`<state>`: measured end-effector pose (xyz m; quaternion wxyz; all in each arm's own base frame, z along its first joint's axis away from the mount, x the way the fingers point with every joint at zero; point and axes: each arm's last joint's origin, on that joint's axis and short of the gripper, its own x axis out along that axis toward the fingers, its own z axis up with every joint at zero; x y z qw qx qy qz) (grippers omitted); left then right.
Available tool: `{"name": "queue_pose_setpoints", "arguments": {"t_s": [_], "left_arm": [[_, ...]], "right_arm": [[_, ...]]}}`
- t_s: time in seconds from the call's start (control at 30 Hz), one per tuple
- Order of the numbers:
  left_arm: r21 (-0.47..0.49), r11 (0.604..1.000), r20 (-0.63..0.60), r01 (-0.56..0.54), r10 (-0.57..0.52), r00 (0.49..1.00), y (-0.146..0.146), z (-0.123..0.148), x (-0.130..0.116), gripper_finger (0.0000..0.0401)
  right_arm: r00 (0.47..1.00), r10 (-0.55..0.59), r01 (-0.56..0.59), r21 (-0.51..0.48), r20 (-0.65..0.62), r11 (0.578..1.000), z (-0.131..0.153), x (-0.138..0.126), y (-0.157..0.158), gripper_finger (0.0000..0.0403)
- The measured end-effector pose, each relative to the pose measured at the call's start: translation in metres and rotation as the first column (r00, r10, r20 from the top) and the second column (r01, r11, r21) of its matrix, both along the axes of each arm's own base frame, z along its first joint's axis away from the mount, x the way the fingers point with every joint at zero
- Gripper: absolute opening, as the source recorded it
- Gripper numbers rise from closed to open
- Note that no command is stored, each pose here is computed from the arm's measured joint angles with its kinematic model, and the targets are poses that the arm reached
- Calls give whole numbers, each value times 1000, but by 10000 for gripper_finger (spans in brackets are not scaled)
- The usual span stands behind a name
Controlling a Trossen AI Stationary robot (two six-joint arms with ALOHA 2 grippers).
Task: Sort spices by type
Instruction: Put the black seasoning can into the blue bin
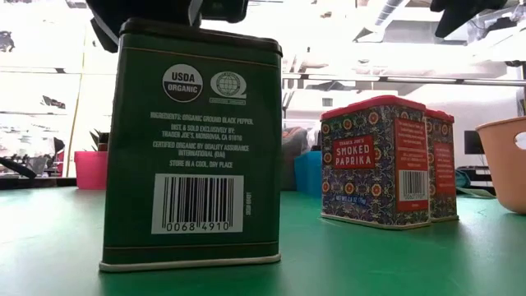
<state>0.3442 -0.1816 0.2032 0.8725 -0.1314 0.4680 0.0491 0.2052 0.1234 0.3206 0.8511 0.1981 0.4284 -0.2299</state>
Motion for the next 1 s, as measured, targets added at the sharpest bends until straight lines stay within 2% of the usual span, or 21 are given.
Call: {"name": "queue_pose_setpoints", "arguments": {"t_s": [0.23, 0.4, 0.57, 0.63, 0.77, 0.9, 1.0], "left_arm": [[-16, 999, 56, 31, -30, 998, 6, -6, 6, 185], [-9, 1000, 56, 14, -13, 998, 27, -6, 17, 118], [-68, 998, 51, -9, 12, 999, 63, -3, 32, 118], [-61, 998, 37, -4, 7, 999, 77, 1, 37, 118], [35, 997, 4, 63, -63, 998, 103, 19, 44, 127], [141, 976, 10, 169, -172, 985, 129, 53, 54, 133], [184, 961, 65, 205, -220, 973, 153, 80, 62, 134]], "right_arm": [[1000, -1, 1, -1, 1, 1000, 0, 0, 0, 260], [1000, -9, 8, 8, 14, 1000, 1, 2, -1, 260], [999, -31, 31, 10, 18, 999, 1, 5, -5, 260], [999, -43, 43, 12, 21, 999, 1, 7, -8, 260], [996, -85, 84, 22, 24, 996, 1, 10, -13, 260], [990, -140, 139, 39, 30, 990, 1, 13, -19, 260], [980, -194, 191, 59, 37, 980, 1, 14, -24, 260]]}}
